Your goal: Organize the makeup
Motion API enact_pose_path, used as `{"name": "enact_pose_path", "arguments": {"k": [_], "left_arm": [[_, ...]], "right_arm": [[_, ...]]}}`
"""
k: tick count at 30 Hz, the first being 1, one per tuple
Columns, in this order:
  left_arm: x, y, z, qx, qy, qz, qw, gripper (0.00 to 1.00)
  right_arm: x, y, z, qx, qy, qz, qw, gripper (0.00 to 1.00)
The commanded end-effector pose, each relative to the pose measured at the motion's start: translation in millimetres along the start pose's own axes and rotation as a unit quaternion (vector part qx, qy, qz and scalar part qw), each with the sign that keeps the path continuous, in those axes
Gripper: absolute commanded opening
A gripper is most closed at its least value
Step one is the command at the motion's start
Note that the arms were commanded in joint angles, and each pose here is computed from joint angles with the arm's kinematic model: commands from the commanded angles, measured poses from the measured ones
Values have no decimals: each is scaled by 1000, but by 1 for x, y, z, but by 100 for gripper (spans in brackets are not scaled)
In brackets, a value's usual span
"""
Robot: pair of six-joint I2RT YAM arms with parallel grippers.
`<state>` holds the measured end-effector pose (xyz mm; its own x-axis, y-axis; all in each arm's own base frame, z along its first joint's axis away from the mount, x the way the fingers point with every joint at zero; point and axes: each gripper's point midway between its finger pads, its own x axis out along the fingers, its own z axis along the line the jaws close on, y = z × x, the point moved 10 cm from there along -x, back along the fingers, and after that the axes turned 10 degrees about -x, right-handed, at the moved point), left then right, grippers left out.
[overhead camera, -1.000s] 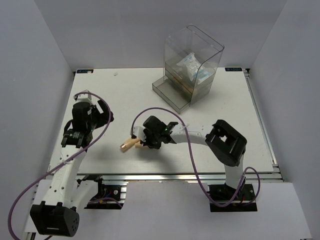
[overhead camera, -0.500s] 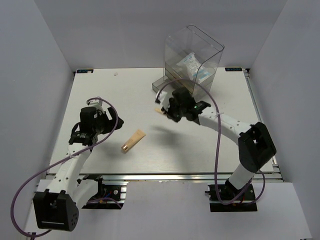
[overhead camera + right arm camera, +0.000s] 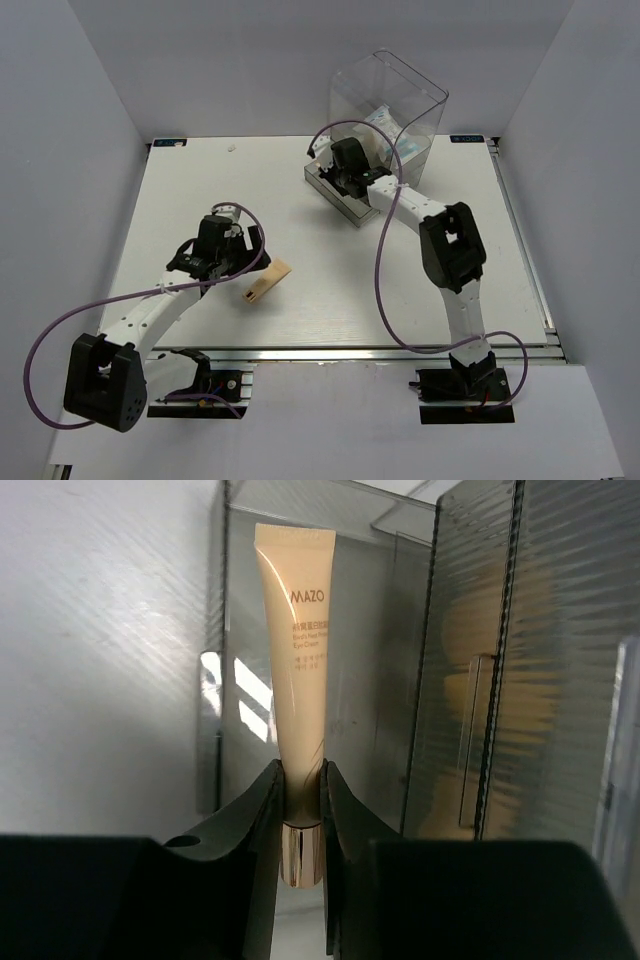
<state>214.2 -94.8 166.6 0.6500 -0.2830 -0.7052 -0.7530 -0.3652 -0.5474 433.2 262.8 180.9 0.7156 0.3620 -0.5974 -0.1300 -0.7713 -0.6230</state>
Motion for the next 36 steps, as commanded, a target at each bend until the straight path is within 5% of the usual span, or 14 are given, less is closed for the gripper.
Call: {"name": "enact_pose_path", "arguments": {"k": [1, 6, 11, 14, 18, 21, 25, 36], "left_arm": [[-7, -11, -2, 0, -17, -39, 999, 93], [-7, -8, 1, 16, -23, -33, 999, 93], [-4, -3, 2, 47, 1, -17, 999, 92], [-1, -1, 2, 65, 4, -7, 998, 92], [8, 4, 3, 94, 9, 19, 995, 89], [14, 6, 1, 120, 10, 36, 992, 88], [26, 5, -6, 159, 6, 61, 985, 87], [61, 28, -12, 285, -86, 148, 943, 80]], "right_arm": [[12, -18, -25, -14, 68, -24, 997, 5], [34, -16, -37, -22, 91, -26, 995, 15], [39, -14, -34, -40, 74, -42, 996, 45], [33, -16, -35, -36, 71, -55, 995, 53], [6, -30, -46, -13, 57, -83, 995, 54], [-35, -44, -50, -35, -40, -127, 990, 56], [-98, -38, -42, -39, -203, -263, 942, 57], [-162, -7, -19, -8, -223, -294, 929, 66]]}}
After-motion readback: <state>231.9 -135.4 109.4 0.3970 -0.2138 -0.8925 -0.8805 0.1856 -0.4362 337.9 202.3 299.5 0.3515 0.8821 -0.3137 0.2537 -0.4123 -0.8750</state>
